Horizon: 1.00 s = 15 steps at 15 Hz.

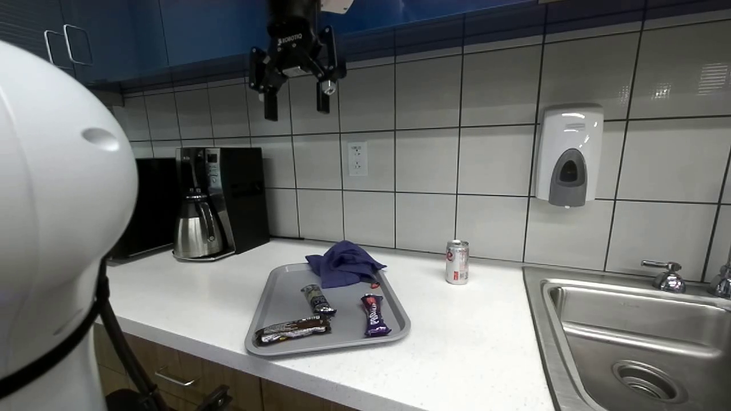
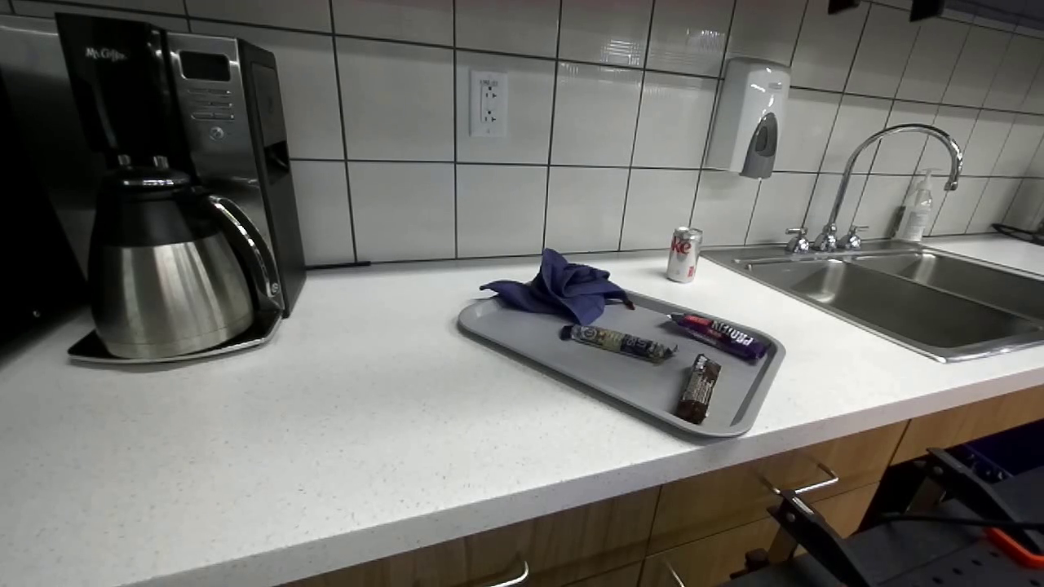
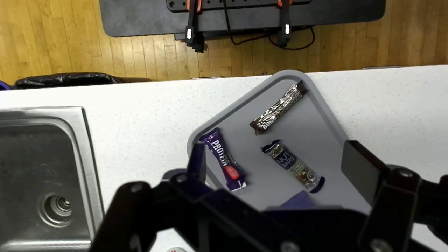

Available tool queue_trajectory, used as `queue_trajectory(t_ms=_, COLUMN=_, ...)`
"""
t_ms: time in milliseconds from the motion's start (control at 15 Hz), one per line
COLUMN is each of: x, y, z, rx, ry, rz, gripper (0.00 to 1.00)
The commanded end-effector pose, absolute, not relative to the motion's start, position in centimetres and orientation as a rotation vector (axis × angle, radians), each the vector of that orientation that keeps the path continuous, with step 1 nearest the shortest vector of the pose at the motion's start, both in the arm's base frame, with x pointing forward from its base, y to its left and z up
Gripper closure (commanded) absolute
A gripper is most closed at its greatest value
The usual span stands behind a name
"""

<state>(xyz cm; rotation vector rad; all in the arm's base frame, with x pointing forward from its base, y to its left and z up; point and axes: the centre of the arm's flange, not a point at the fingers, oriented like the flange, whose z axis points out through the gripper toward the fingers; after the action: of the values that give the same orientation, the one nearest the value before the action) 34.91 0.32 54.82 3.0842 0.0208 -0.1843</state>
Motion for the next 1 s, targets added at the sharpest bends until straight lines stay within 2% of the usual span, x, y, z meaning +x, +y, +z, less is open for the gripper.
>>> queue_trajectory(t_ms=0, x=34.6, y=2.5, z=54.0, rx=3.106, ry=0.140, rz=-0.163, gripper=0.00)
queue_trajectory(t_ms=933, x=37.8, y=3.8, z=45.5, rx=3.083, ry=0.453, rz=-0.228, gripper=0.00)
